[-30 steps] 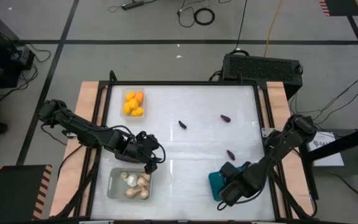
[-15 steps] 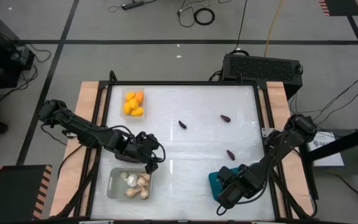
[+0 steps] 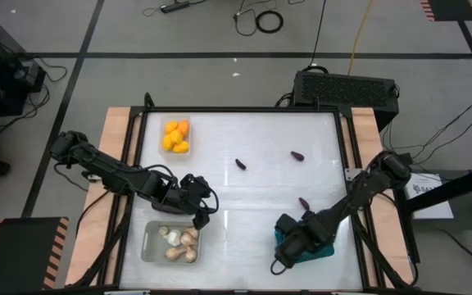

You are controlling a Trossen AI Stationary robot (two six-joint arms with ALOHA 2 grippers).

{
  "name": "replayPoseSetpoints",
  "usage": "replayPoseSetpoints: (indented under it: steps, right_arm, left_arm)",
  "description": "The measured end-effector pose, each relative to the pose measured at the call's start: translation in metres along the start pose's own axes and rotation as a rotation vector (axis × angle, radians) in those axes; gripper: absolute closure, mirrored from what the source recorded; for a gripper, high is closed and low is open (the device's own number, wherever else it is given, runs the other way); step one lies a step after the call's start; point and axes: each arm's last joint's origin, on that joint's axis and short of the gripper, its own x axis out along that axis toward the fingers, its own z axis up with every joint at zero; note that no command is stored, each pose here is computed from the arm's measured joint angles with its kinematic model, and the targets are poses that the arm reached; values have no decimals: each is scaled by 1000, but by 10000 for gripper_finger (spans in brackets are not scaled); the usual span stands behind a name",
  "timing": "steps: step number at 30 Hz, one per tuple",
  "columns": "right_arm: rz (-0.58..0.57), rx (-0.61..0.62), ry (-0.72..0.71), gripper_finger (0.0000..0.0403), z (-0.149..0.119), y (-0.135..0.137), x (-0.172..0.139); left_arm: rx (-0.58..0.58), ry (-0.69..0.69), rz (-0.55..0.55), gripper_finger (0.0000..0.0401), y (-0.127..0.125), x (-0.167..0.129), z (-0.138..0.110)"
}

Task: Sort produce into baskets
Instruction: Adjust the blue bin on the table

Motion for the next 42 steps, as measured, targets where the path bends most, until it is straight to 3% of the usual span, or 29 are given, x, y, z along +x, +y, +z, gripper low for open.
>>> replayPoseSetpoints:
  steps: [4,10,17,26,31,36,42]
  right_arm:
    - [-38,-6,4,235,13,-2,9]
    - [-42,-36,28,320,25,-5,12]
    - [-100,-24,-38,394,41,-14,12]
    - [-110,-30,-26,401,45,-17,11]
    - [-14,-53,-21,402,43,-15,-4]
    - [42,-3,-62,402,34,-16,-22]
    - [-18,-4,-43,402,5,-5,-5]
  left_arm:
    - [-20,1,1,122,0,0,0]
    - [-21,2,1,122,0,0,0]
    - [-45,2,1,122,0,0,0]
    - [-39,18,-17,122,-2,-1,-2]
    - [-27,38,-18,122,-3,-2,-6]
    - [-32,59,-8,122,0,-1,-5]
    - [-39,55,-4,122,2,0,-3]
